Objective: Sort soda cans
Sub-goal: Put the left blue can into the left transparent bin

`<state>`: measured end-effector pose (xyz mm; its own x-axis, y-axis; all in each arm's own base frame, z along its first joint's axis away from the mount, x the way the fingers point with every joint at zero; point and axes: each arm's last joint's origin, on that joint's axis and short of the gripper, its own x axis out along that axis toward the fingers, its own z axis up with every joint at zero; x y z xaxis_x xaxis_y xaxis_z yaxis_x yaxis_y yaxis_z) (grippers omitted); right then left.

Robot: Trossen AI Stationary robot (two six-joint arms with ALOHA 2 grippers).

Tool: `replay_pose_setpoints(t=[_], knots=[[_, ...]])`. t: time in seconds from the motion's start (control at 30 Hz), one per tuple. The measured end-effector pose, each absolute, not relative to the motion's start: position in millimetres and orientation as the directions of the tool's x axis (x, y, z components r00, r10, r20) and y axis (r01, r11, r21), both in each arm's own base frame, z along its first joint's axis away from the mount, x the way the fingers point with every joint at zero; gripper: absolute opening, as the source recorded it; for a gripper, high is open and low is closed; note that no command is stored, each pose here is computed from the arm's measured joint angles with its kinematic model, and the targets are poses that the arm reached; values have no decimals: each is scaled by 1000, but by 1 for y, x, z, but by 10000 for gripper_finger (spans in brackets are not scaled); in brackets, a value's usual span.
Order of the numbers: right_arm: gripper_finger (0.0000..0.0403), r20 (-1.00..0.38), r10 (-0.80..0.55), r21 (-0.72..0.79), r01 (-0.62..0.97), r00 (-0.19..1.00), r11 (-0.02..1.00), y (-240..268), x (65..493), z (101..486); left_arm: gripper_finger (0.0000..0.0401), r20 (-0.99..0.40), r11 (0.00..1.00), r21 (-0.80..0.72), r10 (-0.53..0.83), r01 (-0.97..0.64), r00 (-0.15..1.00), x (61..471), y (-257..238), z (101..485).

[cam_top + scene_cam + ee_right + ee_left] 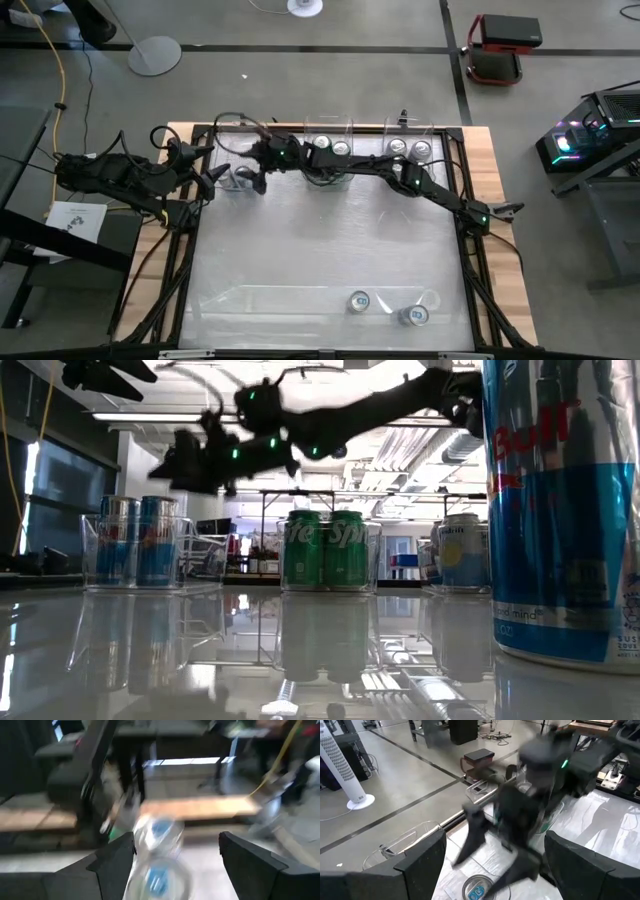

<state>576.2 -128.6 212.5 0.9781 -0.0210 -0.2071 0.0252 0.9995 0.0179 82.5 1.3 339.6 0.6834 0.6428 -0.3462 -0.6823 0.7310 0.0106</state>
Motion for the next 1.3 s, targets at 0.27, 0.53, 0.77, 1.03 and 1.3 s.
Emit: replay_pose_setpoints(t=[0.27,0.53,0.77,1.03,1.3], knots=[[279,-153,-107,-117,90,982,989,-104,560,283,314,-352,733,-9,634,-680,689,83,1,339],[279,-393,-234,-389,69,889,919,-45,536,309,314,-310,763,21,619,-646,722,96,-9,326],[279,-597,-279,-459,-34,752,888,-6,486,346,314,-232,824,5,552,-566,801,115,-24,308],[279,-776,-254,-321,-15,577,947,9,446,354,314,-90,916,-38,396,-400,914,128,-39,320],[279,-721,-529,-535,125,448,835,76,367,396,314,-117,939,-49,333,-341,935,136,-52,315]])
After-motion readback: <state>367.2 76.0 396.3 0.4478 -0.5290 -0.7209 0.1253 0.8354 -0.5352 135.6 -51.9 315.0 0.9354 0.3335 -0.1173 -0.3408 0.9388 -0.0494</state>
